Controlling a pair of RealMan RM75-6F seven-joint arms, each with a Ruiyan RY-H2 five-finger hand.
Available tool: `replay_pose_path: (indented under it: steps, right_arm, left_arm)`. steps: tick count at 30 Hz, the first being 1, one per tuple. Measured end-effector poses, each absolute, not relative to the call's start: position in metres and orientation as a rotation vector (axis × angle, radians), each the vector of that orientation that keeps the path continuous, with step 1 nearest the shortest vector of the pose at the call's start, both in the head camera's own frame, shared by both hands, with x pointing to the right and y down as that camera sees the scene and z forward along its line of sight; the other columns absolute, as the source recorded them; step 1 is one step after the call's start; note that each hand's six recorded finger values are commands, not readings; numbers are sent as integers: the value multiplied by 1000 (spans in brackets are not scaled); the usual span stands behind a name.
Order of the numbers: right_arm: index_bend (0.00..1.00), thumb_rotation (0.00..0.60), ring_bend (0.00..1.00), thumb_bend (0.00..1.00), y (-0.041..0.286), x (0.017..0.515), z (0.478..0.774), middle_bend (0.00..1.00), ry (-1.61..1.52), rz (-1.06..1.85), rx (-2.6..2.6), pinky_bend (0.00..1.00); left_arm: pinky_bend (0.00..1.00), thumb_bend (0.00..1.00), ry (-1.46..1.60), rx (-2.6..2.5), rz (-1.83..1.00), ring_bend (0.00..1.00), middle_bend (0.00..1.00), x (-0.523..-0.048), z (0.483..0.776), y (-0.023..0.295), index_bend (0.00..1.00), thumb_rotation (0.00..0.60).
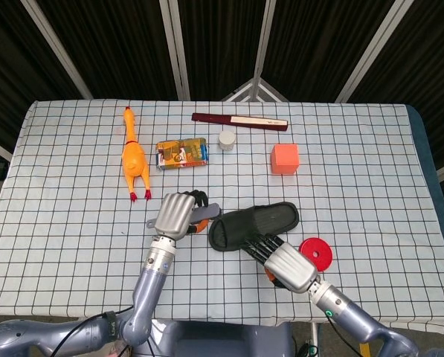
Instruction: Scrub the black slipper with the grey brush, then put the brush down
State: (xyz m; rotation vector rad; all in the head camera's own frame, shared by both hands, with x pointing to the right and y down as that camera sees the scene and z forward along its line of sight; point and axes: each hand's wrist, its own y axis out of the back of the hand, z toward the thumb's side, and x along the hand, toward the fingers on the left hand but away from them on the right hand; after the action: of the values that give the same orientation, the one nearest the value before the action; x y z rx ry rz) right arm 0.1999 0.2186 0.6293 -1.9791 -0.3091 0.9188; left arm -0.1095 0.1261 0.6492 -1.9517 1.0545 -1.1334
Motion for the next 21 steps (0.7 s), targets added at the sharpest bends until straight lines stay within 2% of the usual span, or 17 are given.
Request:
replay_pose_path:
  steps: [6, 21]
  right_arm:
    - [0, 524, 37, 847, 209, 195, 645, 96, -293, 927, -1996, 189]
    - [0, 524, 37, 848, 216, 195, 685, 96, -276, 971, -2093, 189]
  left_arm:
    - [598, 490, 1018, -1957, -1152, 554, 626, -99, 659, 129, 481, 600]
    - [598, 492, 963, -1966, -1133, 554, 627, -70, 672, 135, 482, 600]
